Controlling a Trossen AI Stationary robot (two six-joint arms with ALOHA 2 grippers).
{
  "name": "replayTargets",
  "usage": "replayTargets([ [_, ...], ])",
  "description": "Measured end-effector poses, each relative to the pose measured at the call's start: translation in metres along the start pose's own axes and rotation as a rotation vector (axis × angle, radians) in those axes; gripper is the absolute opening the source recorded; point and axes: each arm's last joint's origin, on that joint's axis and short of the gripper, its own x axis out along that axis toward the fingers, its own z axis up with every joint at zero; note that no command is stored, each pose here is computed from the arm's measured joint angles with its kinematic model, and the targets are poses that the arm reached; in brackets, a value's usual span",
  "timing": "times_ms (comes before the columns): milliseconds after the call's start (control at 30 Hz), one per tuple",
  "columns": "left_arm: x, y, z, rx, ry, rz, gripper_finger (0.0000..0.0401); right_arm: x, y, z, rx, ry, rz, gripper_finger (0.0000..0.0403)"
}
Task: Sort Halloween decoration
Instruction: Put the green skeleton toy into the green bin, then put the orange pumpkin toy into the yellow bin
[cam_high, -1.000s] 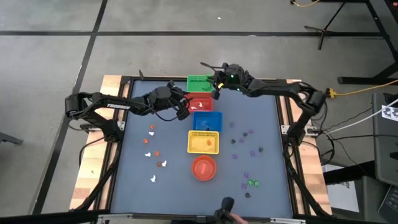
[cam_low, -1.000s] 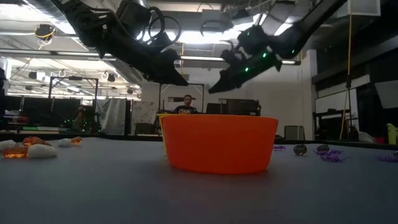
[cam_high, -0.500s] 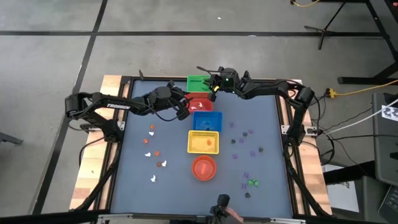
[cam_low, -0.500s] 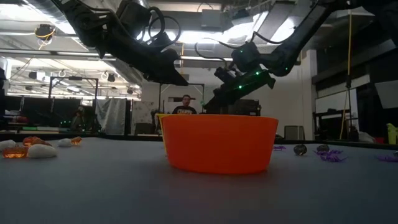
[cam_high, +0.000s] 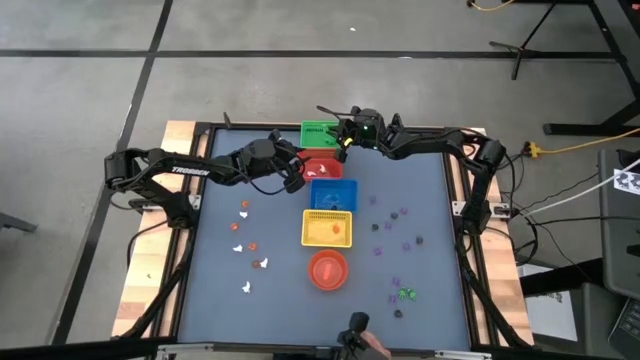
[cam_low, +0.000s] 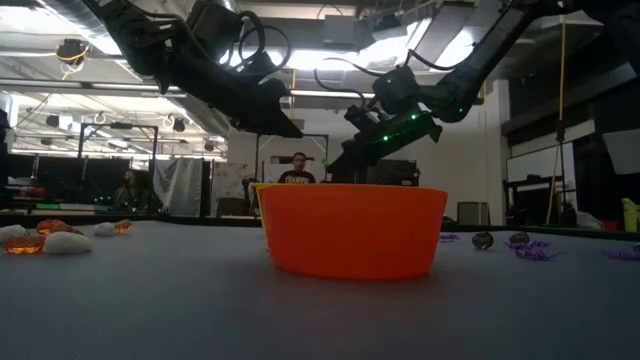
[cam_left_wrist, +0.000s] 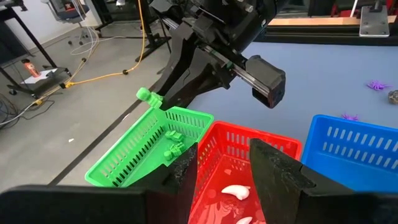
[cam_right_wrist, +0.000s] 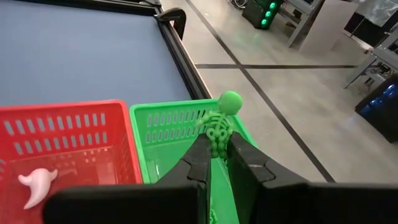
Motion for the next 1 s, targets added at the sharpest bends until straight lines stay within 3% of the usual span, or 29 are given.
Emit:
replayTargets([
  [200, 0.0, 0.0, 0.0, 0.0, 0.0, 0.0, 0.0131, 0.0, 0.0, 0.0, 0.001, 0.0, 0.0, 0.0046],
  [600, 0.0, 0.0, 0.0, 0.0, 0.0, -0.001, 0.0131, 0.0, -0.002, -0.001, 0.002, 0.023, -0.065, 0.0157],
  [733, -0.001, 0.0, 0.001, -0.011, -0.003, -0.002, 0.0131, -0.002, -0.003, 0.001, 0.003, 0.029, -0.086, 0.0167],
  [1000, -0.022, 0.005, 0.012, -0.173, 0.014, -0.033, 0.0131, -0.026, -0.008, 0.024, 0.023, 0.043, -0.088, 0.0161],
])
